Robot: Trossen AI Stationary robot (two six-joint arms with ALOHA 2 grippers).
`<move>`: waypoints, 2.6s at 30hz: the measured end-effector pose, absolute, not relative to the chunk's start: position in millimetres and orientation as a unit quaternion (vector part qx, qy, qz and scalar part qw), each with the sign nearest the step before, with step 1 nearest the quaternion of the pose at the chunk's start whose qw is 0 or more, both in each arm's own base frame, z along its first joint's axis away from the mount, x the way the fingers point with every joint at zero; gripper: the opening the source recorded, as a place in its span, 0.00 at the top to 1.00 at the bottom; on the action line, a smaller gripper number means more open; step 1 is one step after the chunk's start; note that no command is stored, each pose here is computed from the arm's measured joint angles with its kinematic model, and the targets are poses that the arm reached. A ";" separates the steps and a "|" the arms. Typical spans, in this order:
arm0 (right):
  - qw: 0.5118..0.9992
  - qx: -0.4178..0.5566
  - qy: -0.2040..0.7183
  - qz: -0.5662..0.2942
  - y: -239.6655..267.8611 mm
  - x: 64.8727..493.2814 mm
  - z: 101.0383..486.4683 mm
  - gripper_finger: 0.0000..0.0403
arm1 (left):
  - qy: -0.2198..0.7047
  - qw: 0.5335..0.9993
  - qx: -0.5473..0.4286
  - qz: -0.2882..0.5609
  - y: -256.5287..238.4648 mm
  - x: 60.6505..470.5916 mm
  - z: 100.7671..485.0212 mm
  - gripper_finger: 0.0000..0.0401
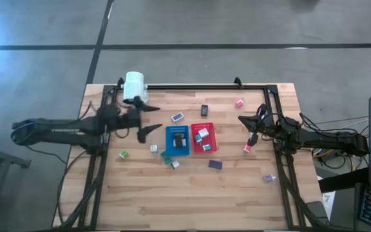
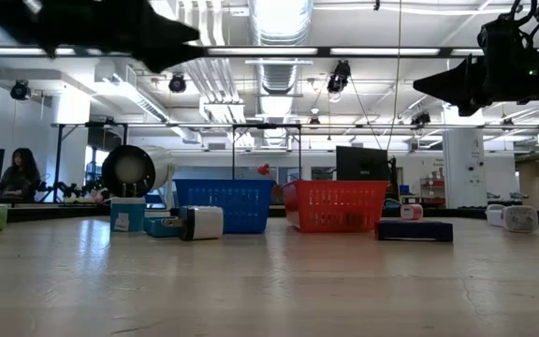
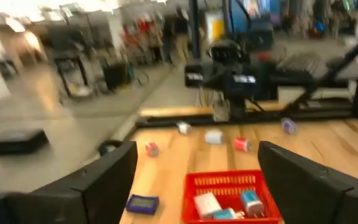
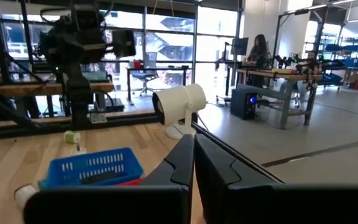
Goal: Pick & Place Office items
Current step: Put the top pink adaptor into the red bin
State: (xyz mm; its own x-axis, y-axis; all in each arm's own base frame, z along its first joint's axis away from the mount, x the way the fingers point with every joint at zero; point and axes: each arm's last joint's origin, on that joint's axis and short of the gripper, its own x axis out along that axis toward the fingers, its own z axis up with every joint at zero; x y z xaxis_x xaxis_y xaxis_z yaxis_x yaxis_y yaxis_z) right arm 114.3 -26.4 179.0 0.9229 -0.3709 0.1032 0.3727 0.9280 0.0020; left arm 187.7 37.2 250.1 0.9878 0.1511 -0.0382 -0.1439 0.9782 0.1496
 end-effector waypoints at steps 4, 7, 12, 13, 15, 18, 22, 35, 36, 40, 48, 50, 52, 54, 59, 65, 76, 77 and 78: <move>0.980 -0.017 -0.051 -0.193 -26.6 114.3 179.3 0.98 | -0.001 0.993 0.091 0.079 31.9 161.0 224.9 0.31; 0.980 -0.018 -0.048 -0.190 -26.4 114.4 178.7 0.98 | -0.011 0.988 0.108 0.109 31.1 146.8 221.8 0.51; 0.979 -0.028 -0.040 -0.198 -27.0 114.8 177.7 0.98 | 0.041 0.986 0.118 0.109 28.0 130.4 212.0 0.88; 0.978 -0.026 -0.038 -0.204 -27.3 115.0 177.3 0.98 | 0.048 0.985 0.124 0.108 27.5 128.1 211.0 0.94; 0.978 -0.014 -0.036 -0.206 -27.6 115.2 176.4 0.98 | 0.054 0.983 0.141 0.108 27.0 125.2 210.7 0.97; 0.979 -0.008 -0.028 -0.203 -27.6 116.6 174.6 0.98 | 0.050 0.980 0.158 0.109 26.6 123.0 212.1 0.95; 0.979 -0.013 -0.013 -0.204 -27.9 118.1 171.8 0.98 | 0.040 0.981 0.157 0.110 26.6 123.1 214.1 0.96; 0.979 -0.016 -0.004 -0.205 -28.2 119.3 170.1 0.98 | 0.013 0.986 0.125 0.111 26.6 123.7 215.3 0.97; 0.979 -0.016 -0.004 -0.205 -28.2 119.2 170.2 0.98 | -0.001 0.986 0.127 0.112 26.4 122.8 218.2 0.97; 0.978 -0.020 -0.007 -0.205 -28.2 119.1 170.9 0.98 | -0.023 0.986 0.121 0.115 25.6 119.1 225.3 0.99; 0.978 -0.014 -0.014 -0.205 -28.2 119.2 171.8 0.98 | 0.043 0.984 0.136 0.107 25.6 118.9 208.2 0.96; 0.978 -0.014 -0.014 -0.206 -28.2 119.2 171.9 0.98 | 0.045 0.983 0.142 0.106 25.6 119.0 206.6 0.95; 0.978 -0.016 -0.013 -0.206 -28.2 119.2 171.9 0.98 | 0.042 0.982 0.147 0.106 25.6 119.0 206.8 0.95; 0.978 -0.016 -0.013 -0.206 -28.2 119.2 171.9 0.98 | 0.038 0.982 0.151 0.107 25.6 119.0 207.4 0.96; 0.978 -0.026 -0.011 -0.207 -28.3 119.2 171.9 0.98 | 0.035 0.983 0.145 0.108 25.6 119.1 207.3 0.99; 0.978 -0.029 -0.010 -0.207 -28.3 119.2 171.9 0.98 | 0.035 0.985 0.133 0.108 25.6 119.1 206.8 0.96; 0.978 -0.031 -0.010 -0.206 -28.3 119.2 171.7 0.98 | 0.036 0.984 0.141 0.108 25.6 119.1 206.7 0.97; 0.978 -0.031 -0.010 -0.206 -28.3 119.2 171.8 0.98 | 0.036 0.983 0.143 0.108 25.6 119.1 206.7 0.97; 0.978 -0.031 -0.011 -0.206 -28.3 119.2 171.9 0.98 | 0.036 0.983 0.144 0.107 25.6 119.1 206.7 0.97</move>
State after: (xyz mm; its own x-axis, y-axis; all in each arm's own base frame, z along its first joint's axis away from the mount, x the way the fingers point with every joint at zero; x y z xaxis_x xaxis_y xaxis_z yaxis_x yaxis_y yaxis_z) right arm 119.2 -28.3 171.9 0.9145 -0.4031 0.0333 0.4044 0.9129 -0.0558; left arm 119.1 25.6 206.7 0.9743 0.2217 -0.0398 -0.2009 0.9354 0.2909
